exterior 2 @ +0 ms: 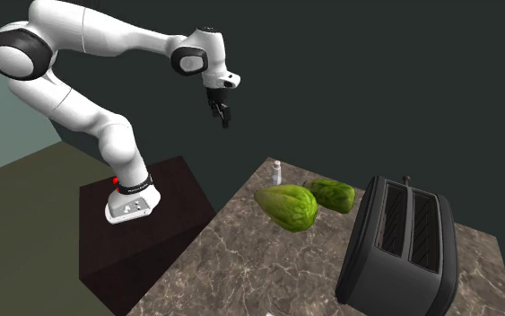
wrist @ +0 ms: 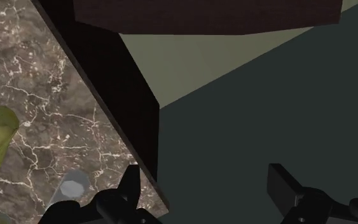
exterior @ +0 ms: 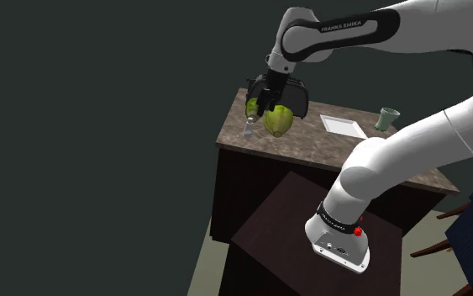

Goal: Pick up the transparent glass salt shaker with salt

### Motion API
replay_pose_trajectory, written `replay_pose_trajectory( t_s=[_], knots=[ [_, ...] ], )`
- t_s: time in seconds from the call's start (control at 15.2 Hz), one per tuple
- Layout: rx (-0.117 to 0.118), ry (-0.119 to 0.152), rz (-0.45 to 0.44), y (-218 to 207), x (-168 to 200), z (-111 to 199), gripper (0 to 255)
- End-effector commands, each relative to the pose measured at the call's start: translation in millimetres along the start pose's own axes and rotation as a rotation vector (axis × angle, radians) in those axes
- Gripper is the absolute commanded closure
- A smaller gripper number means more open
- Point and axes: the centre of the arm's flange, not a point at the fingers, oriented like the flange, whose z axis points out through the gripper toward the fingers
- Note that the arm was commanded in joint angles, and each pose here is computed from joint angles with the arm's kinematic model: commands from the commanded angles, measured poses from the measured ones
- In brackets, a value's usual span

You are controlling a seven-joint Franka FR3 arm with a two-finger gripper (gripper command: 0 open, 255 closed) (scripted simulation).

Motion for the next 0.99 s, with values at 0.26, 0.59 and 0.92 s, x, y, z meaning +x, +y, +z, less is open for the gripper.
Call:
replay_pose_trajectory(
  t_s=[0.26, 0.59, 0.92],
  knots=[
    [-0.025, 0.044, -0.024, 51, 27, 45, 0],
    [-0.044, 0.077, -0.042, 95, 52, 80, 0],
    [-0.064, 0.111, -0.061, 139, 80, 114, 0]
  ],
)
